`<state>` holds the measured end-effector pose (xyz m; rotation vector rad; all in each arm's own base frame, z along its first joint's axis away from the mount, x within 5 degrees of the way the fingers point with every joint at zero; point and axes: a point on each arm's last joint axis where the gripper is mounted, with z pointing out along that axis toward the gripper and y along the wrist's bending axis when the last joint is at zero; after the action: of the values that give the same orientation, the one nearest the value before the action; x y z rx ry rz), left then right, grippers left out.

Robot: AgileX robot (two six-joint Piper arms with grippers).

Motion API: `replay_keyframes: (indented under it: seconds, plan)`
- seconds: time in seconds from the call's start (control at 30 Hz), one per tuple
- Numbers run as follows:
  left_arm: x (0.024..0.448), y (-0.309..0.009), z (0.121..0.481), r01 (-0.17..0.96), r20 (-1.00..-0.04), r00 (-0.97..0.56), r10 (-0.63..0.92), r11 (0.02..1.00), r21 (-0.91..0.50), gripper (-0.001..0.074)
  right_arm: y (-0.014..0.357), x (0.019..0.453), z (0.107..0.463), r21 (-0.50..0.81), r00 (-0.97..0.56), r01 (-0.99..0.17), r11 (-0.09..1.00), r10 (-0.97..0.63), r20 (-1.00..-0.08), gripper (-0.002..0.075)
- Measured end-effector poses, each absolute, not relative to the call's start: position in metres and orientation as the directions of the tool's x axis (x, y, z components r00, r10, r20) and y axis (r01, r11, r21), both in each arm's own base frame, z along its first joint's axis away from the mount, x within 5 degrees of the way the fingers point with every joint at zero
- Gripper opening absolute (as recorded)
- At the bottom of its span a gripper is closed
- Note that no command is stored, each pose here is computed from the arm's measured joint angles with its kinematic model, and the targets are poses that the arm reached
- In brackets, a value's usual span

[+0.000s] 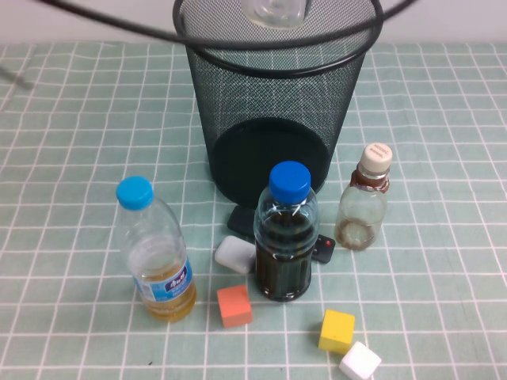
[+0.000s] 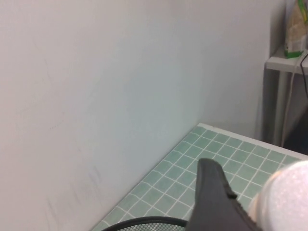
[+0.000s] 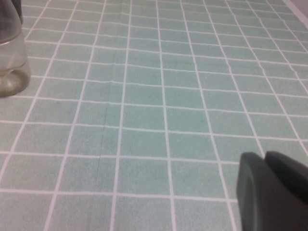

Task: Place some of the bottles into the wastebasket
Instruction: Place the bottle in the trash can

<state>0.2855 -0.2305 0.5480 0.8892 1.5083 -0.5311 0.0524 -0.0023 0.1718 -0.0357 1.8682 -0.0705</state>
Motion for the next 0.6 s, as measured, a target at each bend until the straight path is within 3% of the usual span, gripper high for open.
replay_keyframes:
  seconds: [0.27, 0.6]
  plan:
    - [0.375, -0.241, 0.481, 0.786, -0.966, -0.090, 0.241, 0.613, 0.080, 0.0327, -0.002, 0.052, 0.172, -0.067, -0.294, 0.011, 0.998, -0.061, -0.954, -0.0009]
    - [0.430, -0.266, 0.384, 0.808, -0.891, -0.257, 0.374, 0.589, 0.014, 0.0327, -0.002, 0.052, 0.172, -0.067, -0.294, 0.011, 0.998, -0.061, -0.954, -0.0010]
